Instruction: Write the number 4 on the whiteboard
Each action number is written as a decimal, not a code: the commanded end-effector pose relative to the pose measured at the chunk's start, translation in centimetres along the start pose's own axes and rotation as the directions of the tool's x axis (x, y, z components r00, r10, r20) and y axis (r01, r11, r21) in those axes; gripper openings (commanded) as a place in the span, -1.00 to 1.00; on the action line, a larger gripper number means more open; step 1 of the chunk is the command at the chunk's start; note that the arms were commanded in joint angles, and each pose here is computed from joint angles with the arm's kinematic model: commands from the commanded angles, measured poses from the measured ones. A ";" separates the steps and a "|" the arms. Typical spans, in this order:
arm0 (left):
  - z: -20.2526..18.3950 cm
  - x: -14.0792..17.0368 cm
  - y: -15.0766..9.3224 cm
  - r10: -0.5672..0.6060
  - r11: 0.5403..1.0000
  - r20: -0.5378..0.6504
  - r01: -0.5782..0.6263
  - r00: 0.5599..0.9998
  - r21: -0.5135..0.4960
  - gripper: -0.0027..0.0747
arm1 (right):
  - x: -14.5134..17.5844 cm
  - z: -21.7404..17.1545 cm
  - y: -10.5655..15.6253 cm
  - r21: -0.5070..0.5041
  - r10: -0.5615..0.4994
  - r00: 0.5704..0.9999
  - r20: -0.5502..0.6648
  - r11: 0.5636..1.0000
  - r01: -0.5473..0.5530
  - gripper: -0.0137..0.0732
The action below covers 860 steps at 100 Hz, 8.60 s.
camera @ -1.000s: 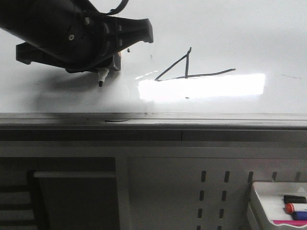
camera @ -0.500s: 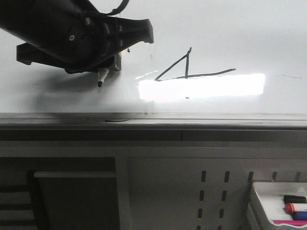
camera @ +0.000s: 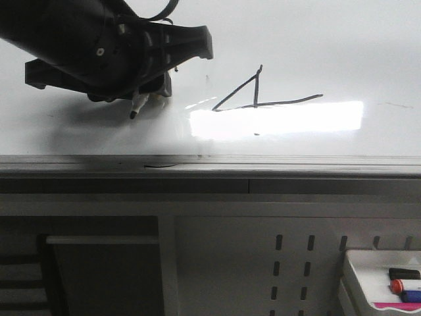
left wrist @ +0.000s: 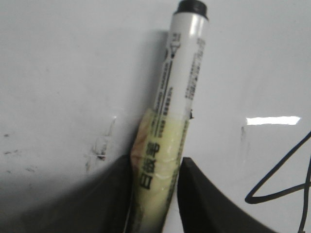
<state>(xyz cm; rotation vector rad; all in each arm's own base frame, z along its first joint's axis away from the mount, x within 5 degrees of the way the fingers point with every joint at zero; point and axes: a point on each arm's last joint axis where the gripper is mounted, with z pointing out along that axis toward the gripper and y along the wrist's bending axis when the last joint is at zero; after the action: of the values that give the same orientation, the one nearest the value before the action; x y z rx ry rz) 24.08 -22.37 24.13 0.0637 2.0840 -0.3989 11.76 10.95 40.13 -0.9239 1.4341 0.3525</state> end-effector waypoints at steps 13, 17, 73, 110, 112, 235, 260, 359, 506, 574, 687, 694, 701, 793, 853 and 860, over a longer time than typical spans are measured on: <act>0.0 -0.8 0.0 -0.020 1.000 0.034 0.021 0.999 -0.018 -0.03 | -1.3 -0.5 -0.8 0.060 0.017 0.996 0.082 0.998 -0.022 -0.83; 0.0 -0.8 0.1 -0.020 1.000 0.036 0.021 0.999 -0.020 -0.03 | -1.3 -0.5 -0.8 0.060 0.017 0.996 0.082 0.998 -0.022 -0.83; 0.0 -0.8 0.1 -0.020 1.000 0.038 0.021 0.999 -0.023 0.37 | -1.4 -0.5 -0.8 0.065 0.018 0.996 0.088 0.998 -0.024 -0.83; -0.4 -1.3 0.1 -0.027 1.000 0.053 0.027 0.998 -0.014 0.38 | -1.4 -0.5 -0.8 0.066 0.018 0.996 0.090 0.998 -0.024 -0.83; -0.5 -1.3 0.1 -0.028 1.000 0.054 0.029 0.998 -0.011 0.38 | -1.4 -0.5 -0.8 0.066 0.018 0.996 0.089 0.998 -0.024 -0.83; -18.7 -5.4 -1.2 0.213 0.971 0.320 -0.238 0.923 0.039 -0.55 | -0.7 -4.6 0.2 0.079 0.003 0.988 0.156 0.997 -0.016 -0.83; -21.2 -3.4 2.1 0.226 0.953 0.334 -0.278 0.915 0.118 -0.98 | 3.4 -7.2 1.8 0.117 0.001 0.982 0.188 0.993 -0.023 -0.83; -22.8 -2.9 4.2 0.165 0.933 0.350 -0.261 0.922 0.248 -0.98 | 4.9 -10.2 2.6 0.171 -0.022 0.956 0.293 0.985 -0.030 -0.83; -22.2 -4.2 10.8 0.166 0.959 0.534 -0.261 0.829 0.108 -0.98 | 4.9 -10.2 2.6 0.171 -0.022 0.956 0.293 0.985 -0.030 -0.83; -21.7 -0.9 13.3 0.195 0.972 0.569 -0.234 0.799 -0.005 -0.98 | 4.9 -10.2 2.6 0.171 -0.022 0.956 0.293 0.985 -0.030 -0.83; -19.0 13.0 17.9 0.116 0.990 0.283 -0.088 0.952 -0.108 -0.98 | 4.9 -10.2 2.6 0.171 -0.022 0.956 0.293 0.985 -0.030 -0.83; -19.0 13.0 17.9 0.116 0.990 0.283 -0.088 0.952 -0.108 -0.98 | 4.9 -10.2 2.6 0.171 -0.022 0.956 0.293 0.985 -0.030 -0.83; -19.0 13.0 17.9 0.116 0.990 0.283 -0.088 0.952 -0.108 -0.98 | 4.9 -10.2 2.6 0.171 -0.022 0.956 0.293 0.985 -0.030 -0.83; -19.0 13.0 17.9 0.114 0.991 0.283 -0.086 0.952 -0.107 -0.98 | 17.5 -7.4 2.7 0.545 0.250 0.964 0.087 0.798 -0.256 -0.83; -19.0 13.0 17.9 0.112 0.991 0.283 -0.085 0.953 -0.106 -0.98 | 23.7 -9.5 5.2 0.679 0.376 0.913 -0.155 0.712 -0.178 -0.83; -19.0 13.0 17.9 0.112 0.991 0.283 -0.085 0.953 -0.106 -0.98 | 23.6 -9.5 5.2 0.679 0.375 0.914 -0.154 0.712 -0.177 -0.83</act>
<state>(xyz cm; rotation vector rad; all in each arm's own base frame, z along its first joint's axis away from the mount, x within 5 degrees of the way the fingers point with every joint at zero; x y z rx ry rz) 5.20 -1.10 18.08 0.0755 1.8327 -0.2140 5.37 0.10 17.89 -0.1670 1.8112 -0.0682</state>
